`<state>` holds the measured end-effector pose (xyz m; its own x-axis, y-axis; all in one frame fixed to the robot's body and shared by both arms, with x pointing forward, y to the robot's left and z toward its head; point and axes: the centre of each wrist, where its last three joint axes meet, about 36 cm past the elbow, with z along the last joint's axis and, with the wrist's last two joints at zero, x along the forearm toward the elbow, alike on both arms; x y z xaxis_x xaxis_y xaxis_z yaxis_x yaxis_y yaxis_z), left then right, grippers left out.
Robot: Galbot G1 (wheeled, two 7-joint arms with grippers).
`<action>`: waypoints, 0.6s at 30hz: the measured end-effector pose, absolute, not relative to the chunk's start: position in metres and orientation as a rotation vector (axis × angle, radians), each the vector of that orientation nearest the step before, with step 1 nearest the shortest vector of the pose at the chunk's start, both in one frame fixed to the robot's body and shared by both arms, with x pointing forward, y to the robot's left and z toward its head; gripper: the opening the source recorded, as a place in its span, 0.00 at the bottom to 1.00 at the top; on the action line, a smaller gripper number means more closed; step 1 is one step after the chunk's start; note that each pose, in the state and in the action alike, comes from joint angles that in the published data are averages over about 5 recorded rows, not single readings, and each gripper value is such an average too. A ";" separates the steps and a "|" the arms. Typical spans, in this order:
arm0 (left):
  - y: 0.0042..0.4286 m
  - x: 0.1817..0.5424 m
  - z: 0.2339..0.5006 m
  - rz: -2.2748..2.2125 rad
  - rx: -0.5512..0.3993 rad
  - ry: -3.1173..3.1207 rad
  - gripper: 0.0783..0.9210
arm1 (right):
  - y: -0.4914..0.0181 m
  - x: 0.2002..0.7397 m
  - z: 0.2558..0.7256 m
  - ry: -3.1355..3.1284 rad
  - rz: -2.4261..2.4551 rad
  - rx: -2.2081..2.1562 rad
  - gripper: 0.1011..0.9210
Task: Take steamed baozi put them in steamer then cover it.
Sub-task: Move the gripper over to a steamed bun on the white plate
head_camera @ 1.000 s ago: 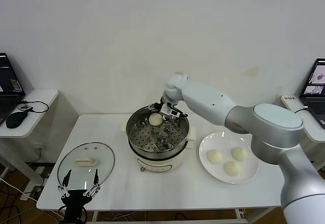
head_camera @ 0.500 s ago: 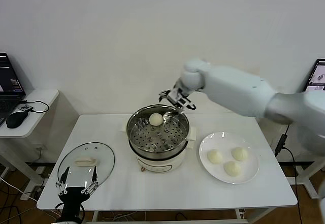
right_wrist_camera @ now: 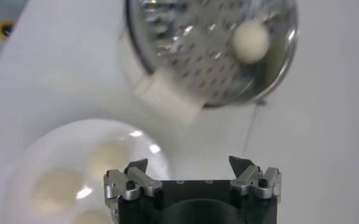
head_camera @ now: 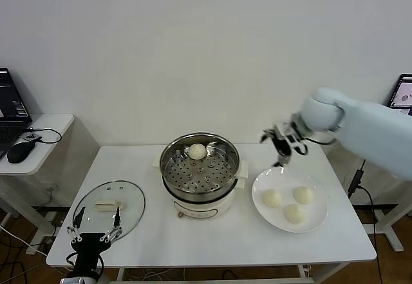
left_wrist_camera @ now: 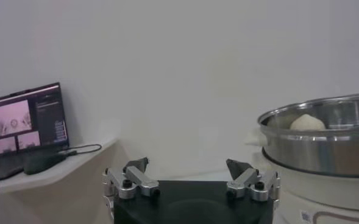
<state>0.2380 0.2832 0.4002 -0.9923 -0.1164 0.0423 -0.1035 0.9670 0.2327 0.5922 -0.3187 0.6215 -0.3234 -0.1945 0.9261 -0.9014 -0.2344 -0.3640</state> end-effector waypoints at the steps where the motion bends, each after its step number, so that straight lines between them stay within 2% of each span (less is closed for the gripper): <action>1: 0.283 0.238 0.400 -0.357 0.170 -3.061 0.88 | -0.323 0.589 0.616 -1.451 1.599 1.330 0.88; 10: 0.284 0.239 0.399 -0.362 0.178 -3.051 0.88 | -0.343 0.575 0.557 -1.416 1.533 1.280 0.88; 18: 0.290 0.238 0.395 -0.370 0.198 -3.035 0.88 | -0.335 0.584 0.512 -1.391 1.502 1.277 0.88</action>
<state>0.2385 0.2896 0.3946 -0.9886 -0.1371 0.0618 -0.1183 0.9626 0.2438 0.5836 -0.3349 0.5120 -0.2565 -0.1181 0.9593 -0.9474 -0.1658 -0.2737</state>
